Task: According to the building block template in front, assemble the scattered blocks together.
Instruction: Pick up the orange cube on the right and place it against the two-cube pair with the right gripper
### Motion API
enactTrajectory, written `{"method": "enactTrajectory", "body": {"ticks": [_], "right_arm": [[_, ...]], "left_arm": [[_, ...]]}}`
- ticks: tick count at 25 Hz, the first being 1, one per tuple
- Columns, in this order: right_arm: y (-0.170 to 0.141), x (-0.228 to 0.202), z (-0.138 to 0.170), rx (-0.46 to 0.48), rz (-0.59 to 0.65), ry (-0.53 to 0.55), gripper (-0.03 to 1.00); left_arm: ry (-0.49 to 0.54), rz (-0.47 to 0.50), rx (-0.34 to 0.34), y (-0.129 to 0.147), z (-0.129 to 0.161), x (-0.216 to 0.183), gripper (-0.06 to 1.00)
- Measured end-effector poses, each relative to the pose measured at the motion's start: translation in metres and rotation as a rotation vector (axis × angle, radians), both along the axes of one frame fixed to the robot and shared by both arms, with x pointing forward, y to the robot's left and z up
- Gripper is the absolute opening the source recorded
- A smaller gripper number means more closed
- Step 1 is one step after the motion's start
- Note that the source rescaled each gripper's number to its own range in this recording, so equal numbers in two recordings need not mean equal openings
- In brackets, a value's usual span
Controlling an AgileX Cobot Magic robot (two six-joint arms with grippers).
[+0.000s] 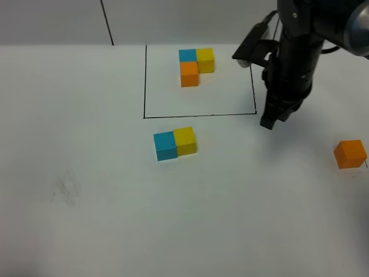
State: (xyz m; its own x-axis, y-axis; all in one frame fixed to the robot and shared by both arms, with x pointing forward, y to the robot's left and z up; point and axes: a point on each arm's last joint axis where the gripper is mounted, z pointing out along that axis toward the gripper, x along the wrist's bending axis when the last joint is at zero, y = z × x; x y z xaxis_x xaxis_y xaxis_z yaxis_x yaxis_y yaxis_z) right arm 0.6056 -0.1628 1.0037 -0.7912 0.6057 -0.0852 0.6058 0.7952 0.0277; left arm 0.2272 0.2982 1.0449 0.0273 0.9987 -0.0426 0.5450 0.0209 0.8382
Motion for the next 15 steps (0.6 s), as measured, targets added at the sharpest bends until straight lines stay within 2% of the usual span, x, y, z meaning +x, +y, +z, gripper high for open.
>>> {"method": "enactTrajectory", "body": {"ticks": [8, 15], "right_arm": [[-0.054, -0.051, -0.008, 0.039, -0.151, -0.079, 0.01], [-0.085, -0.080, -0.014, 0.080, -0.357, -0.144, 0.01]], "left_arm": [[0.000, 0.000, 0.000, 0.000, 0.000, 0.000, 0.00], [0.000, 0.000, 0.000, 0.000, 0.000, 0.000, 0.00]]}}
